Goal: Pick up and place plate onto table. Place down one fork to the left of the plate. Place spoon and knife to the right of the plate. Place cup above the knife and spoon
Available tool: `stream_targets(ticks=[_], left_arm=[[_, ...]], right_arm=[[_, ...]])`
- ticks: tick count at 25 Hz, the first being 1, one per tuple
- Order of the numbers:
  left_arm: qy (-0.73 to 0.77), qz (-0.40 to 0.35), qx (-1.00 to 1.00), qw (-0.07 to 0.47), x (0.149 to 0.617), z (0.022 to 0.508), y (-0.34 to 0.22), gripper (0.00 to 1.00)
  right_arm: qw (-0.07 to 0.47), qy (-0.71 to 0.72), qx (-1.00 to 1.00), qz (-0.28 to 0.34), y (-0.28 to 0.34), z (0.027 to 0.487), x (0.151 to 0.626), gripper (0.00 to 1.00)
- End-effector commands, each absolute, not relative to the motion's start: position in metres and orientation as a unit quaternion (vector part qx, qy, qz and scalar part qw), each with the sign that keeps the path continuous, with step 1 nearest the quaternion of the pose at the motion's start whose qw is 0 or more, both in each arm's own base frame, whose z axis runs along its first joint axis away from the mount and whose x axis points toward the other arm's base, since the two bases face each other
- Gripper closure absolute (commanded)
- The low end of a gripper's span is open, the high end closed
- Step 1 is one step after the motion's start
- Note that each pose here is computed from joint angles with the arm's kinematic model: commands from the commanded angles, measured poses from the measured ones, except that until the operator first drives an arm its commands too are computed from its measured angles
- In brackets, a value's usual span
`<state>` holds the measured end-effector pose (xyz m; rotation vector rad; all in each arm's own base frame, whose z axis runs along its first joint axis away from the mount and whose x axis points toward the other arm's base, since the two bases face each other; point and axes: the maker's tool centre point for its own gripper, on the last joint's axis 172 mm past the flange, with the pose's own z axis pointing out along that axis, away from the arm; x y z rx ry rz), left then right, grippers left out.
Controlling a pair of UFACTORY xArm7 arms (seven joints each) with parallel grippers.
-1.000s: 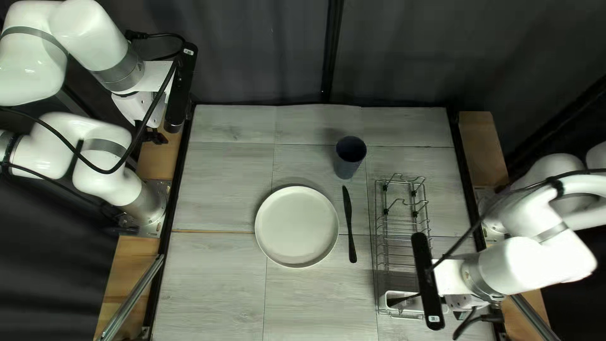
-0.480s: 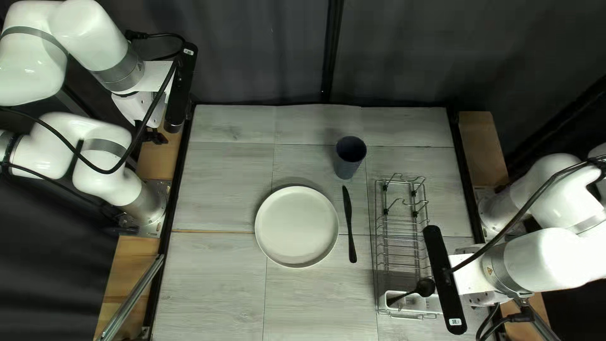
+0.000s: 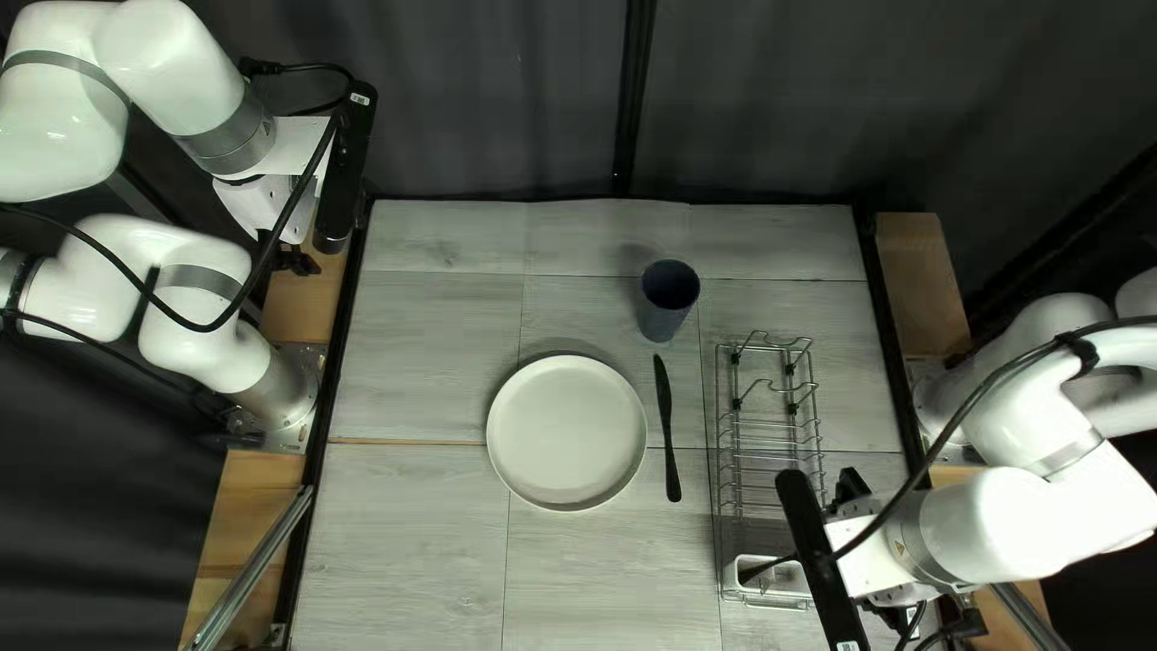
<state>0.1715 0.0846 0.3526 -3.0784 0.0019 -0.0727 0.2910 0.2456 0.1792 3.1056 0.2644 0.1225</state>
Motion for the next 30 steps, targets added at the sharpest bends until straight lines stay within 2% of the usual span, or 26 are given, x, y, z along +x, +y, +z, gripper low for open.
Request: stream_targets(ticks=[1, 14, 15, 16, 17, 19, 23, 24, 26, 30], left_arm=[[0.001, -0.024, -0.999, 0.031, 0.172, 0.353, 0.085, 0.00], [0.001, -0.024, -0.999, 0.031, 0.172, 0.353, 0.085, 0.00], [0.001, -0.024, -0.999, 0.031, 0.172, 0.353, 0.085, 0.00], [0.001, -0.024, -0.999, 0.031, 0.172, 0.353, 0.085, 0.00], [0.001, -0.024, -0.999, 0.031, 0.172, 0.353, 0.085, 0.00], [0.001, -0.024, -0.999, 0.031, 0.172, 0.353, 0.085, 0.00], [0.001, -0.024, -0.999, 0.031, 0.172, 0.353, 0.085, 0.00], [0.001, -0.024, -0.999, 0.031, 0.172, 0.353, 0.085, 0.00], [0.001, -0.024, -0.999, 0.031, 0.172, 0.353, 0.085, 0.00], [0.001, -0.024, -0.999, 0.031, 0.172, 0.353, 0.085, 0.00]], right_arm=[[0.014, 0.067, 0.997, 0.048, 0.243, 0.166, 0.291, 0.00], [0.005, 0.060, 0.997, 0.049, 0.238, 0.151, 0.309, 0.02], [0.004, 0.060, 0.997, 0.048, 0.237, 0.151, 0.310, 0.23], [0.004, 0.059, 0.997, 0.048, 0.237, 0.152, 0.310, 0.40], [0.004, 0.058, 0.997, 0.047, 0.237, 0.153, 0.310, 0.96], [0.005, 0.056, 0.997, 0.046, 0.235, 0.155, 0.306, 1.00], [0.007, 0.053, 0.998, 0.046, 0.235, 0.158, 0.305, 0.95], [0.007, 0.052, 0.998, 0.046, 0.236, 0.159, 0.306, 0.33], [0.007, 0.052, 0.998, 0.046, 0.236, 0.160, 0.306, 0.00], [0.007, 0.053, 0.997, 0.047, 0.237, 0.161, 0.306, 0.00]])
